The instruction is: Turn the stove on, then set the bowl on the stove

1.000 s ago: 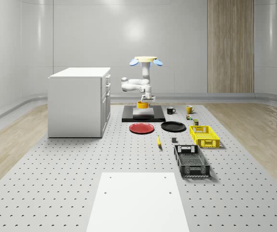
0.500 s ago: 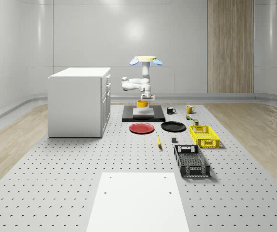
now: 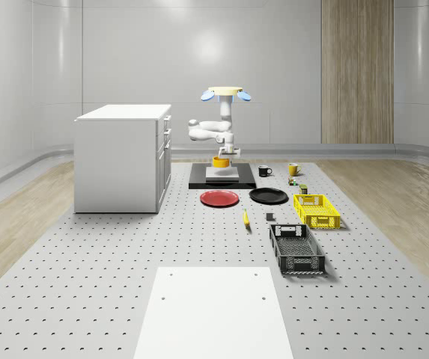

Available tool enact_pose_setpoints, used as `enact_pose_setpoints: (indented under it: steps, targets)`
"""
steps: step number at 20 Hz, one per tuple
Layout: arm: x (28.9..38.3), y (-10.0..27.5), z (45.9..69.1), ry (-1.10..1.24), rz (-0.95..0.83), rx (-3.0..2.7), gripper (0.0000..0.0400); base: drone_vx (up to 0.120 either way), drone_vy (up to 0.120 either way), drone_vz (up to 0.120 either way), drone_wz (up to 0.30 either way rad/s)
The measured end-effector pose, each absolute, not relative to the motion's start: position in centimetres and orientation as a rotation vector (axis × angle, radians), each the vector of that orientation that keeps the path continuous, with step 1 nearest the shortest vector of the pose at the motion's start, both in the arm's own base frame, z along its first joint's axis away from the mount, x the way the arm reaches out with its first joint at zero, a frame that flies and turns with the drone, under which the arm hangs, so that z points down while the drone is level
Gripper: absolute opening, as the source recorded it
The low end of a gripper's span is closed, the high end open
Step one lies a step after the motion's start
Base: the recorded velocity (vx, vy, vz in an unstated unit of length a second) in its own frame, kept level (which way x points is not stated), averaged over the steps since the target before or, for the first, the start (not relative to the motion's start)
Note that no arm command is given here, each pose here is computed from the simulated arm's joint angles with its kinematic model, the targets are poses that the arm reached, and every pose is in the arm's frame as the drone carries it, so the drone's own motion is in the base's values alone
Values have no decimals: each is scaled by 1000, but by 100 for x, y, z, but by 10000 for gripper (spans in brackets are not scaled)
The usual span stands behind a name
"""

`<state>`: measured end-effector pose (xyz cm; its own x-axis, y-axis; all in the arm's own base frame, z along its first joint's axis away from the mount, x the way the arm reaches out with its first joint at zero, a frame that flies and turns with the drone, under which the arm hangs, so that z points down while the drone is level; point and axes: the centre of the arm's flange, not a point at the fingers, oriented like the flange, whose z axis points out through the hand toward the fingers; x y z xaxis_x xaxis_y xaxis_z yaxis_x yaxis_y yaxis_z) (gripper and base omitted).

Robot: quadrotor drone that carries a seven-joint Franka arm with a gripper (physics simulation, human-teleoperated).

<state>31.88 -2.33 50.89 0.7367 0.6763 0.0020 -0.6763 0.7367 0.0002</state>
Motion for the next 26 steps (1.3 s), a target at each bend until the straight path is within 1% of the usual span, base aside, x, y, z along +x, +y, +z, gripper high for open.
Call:
enact_pose_setpoints:
  steps: [6,10,14,17,18,19,20,21,23,26]
  targets:
    - [3190,-222,5347,-3,708,2,108,0,0,0,0]
    - [3218,-117,5495,-7,676,9,107,0,0,0,0]
    - [3207,-149,5613,-5,697,6,117,0,0,0,0]
    - [3198,-190,5658,-3,730,3,115,0,0,0,0]
    - [3196,-200,5668,-2,738,2,137,0,0,0,0]
    - [3194,-208,5676,-2,745,2,195,0,0,0,0]
    - [3193,-214,5682,-2,752,1,240,0,0,0,0]
    - [3192,-220,5676,-2,757,1,276,0,0,0,0]
    - [3190,-227,5636,-2,766,1,325,0,0,0,0]
    - [3189,-232,5536,-2,774,1,364,0,0,0,0]
